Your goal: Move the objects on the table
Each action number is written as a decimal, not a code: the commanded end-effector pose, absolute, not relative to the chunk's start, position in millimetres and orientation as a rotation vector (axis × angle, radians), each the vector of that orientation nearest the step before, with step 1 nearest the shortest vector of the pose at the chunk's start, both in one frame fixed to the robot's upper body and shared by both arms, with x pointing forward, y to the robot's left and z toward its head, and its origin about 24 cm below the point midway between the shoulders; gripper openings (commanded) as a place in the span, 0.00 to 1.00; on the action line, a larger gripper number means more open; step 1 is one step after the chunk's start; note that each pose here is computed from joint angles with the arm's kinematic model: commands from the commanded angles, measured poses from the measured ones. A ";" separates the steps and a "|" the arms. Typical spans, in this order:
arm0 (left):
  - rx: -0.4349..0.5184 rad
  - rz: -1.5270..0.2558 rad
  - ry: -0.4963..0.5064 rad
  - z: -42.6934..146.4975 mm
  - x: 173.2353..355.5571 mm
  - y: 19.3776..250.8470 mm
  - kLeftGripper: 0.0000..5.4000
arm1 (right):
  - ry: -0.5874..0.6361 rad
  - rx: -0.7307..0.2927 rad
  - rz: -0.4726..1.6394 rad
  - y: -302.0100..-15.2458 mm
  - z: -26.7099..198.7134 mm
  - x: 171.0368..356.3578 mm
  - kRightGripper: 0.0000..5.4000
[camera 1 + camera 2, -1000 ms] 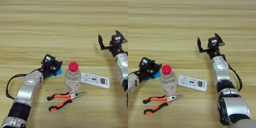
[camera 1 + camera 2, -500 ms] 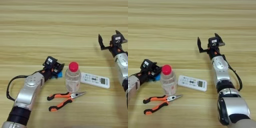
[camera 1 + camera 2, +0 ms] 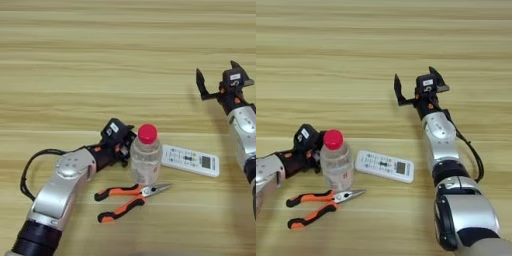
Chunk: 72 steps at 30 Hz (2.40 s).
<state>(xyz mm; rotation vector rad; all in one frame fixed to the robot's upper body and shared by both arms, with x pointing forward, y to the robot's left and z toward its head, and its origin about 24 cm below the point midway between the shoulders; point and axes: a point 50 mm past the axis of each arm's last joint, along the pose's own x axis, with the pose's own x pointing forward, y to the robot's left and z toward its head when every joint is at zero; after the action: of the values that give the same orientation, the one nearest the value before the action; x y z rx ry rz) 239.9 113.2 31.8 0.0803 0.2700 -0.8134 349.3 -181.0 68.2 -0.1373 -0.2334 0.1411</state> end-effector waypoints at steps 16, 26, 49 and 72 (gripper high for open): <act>0.085 -0.977 0.314 22.0 223.4 103.5 0.44 | -0.212 -0.132 0.140 -179.1 64.5 349.0 1.00; 0.094 -0.974 0.323 18.8 221.7 104.7 0.51 | -0.214 -0.136 0.141 -180.4 64.5 348.5 1.00; 0.038 -0.802 0.188 33.7 241.9 111.6 0.93 | -0.212 -0.141 0.141 -182.6 64.1 348.1 1.00; 0.123 -0.101 -0.214 69.3 295.4 189.6 1.00 | -0.218 -0.140 0.136 -183.8 64.4 347.7 1.00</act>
<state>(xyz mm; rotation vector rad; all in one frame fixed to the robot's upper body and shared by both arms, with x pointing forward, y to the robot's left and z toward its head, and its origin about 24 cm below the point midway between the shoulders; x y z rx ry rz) 289.8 185.5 68.4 0.0942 -0.2082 -0.1191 349.2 -181.0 67.7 -0.1364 -0.2317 0.1396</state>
